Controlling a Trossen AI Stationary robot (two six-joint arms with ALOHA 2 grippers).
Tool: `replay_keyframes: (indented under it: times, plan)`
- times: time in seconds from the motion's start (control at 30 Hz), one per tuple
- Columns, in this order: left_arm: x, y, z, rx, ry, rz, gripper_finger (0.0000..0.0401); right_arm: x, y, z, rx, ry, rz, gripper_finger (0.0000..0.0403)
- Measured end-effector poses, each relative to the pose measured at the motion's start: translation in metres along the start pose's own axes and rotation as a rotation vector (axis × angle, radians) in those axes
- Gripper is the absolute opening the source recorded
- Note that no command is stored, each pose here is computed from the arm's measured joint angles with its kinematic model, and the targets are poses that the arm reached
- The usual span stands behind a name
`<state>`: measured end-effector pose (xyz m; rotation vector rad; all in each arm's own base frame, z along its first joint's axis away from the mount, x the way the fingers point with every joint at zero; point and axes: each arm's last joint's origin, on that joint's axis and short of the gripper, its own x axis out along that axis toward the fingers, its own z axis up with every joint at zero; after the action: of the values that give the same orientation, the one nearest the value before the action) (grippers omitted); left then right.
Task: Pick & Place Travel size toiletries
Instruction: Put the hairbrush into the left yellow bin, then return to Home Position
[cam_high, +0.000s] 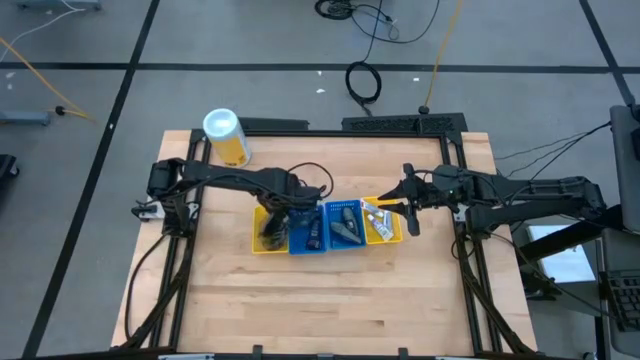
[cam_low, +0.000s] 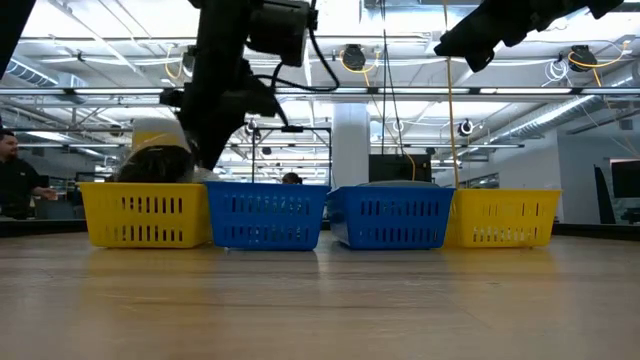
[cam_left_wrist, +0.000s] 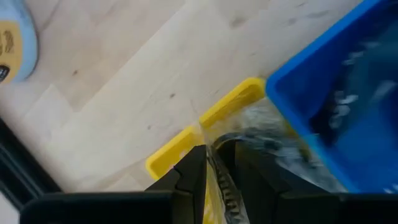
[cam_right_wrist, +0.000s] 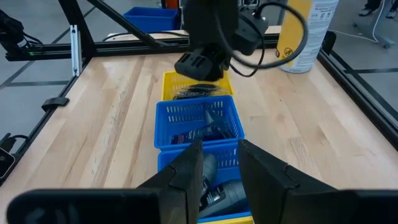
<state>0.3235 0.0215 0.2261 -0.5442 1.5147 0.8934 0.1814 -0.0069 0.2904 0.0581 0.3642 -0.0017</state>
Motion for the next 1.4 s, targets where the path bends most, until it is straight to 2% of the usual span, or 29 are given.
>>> replay_keyframes:
  times: [0.13,0.5,0.67,0.87,1.0,1.1,1.2,1.3,1.4]
  plan:
    - [-0.012,-0.004,0.001,0.055,-0.03,-0.025,0.0086,0.0,0.0,0.0,0.0,0.0,0.0,0.0094]
    - [-0.029,0.0,-0.009,0.045,-0.104,0.103,0.0086,0.0,0.0,0.0,0.0,0.001,0.0,0.0094]
    - [-0.048,-0.003,-0.017,0.074,-0.226,-0.009,0.0086,0.0,0.0,0.0,0.0,0.001,0.0,0.0095]
    - [-0.066,0.008,-0.031,0.073,-0.304,0.003,0.0086,0.0,0.0,0.0,0.0,0.0,0.0,0.0094]
    - [-0.076,0.01,-0.038,0.106,-0.367,-0.031,0.009,0.0,0.0,0.0,0.0,0.0,0.0,0.0095]
    - [-0.084,0.007,-0.041,0.142,-0.447,-0.058,0.0116,0.0,0.0,0.0,0.0,0.0,0.0,0.0094]
    - [-0.085,0.005,-0.041,0.177,-0.468,-0.061,0.0159,0.0,0.0,0.0,0.0,-0.001,0.0,0.0094]
    - [-0.085,0.006,-0.042,0.209,-0.503,-0.011,0.0204,0.0,0.0,0.0,0.0,0.0,0.0,0.0095]
    - [-0.086,0.006,-0.046,0.299,-0.55,0.067,0.0239,0.0,0.0,0.0,0.0,0.0,0.0,0.0094]
